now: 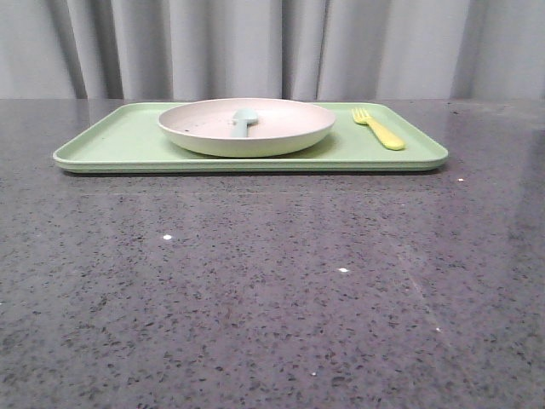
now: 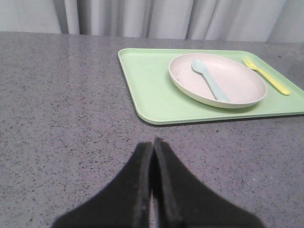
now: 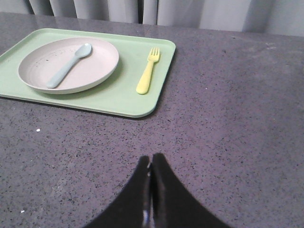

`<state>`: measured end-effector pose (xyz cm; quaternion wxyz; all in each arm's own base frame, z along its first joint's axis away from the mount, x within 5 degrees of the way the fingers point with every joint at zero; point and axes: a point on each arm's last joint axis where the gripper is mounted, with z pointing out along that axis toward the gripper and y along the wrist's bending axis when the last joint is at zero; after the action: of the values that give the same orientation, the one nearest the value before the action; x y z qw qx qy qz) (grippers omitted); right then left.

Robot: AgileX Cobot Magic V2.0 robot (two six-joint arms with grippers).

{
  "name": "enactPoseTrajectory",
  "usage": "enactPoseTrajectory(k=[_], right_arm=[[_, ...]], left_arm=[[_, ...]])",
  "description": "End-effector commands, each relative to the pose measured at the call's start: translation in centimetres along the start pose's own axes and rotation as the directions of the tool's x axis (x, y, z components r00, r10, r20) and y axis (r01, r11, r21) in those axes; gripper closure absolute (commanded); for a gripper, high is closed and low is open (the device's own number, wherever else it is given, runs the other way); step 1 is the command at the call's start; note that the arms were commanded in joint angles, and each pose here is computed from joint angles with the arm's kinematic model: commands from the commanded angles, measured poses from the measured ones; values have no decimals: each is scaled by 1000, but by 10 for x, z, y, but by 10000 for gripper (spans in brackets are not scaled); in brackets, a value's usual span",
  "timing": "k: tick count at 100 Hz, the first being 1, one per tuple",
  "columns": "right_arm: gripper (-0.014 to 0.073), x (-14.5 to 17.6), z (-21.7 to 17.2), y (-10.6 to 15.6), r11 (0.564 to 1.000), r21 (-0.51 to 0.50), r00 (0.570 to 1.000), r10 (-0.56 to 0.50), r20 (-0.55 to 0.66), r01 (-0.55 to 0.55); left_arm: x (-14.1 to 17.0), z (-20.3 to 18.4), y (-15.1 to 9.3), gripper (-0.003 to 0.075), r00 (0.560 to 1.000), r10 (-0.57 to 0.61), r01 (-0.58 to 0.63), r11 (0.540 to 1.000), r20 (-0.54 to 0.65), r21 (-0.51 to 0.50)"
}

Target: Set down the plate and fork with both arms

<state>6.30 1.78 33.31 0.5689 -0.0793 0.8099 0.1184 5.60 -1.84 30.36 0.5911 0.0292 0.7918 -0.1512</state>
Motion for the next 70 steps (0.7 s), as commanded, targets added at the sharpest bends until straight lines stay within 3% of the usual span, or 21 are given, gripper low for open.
enactPoseTrajectory(k=[1, 70], right_arm=[[633, -12, -3, 1, 1000, -1, 996, -26, 86, 26], [633, -12, -3, 1, 1000, -1, 996, -26, 86, 26]], left_arm=[[-14, -2, -2, 741, 995, -11, 10, 1000, 95, 11], [-10, 0, 0, 741, 997, 11, -10, 1000, 81, -6]])
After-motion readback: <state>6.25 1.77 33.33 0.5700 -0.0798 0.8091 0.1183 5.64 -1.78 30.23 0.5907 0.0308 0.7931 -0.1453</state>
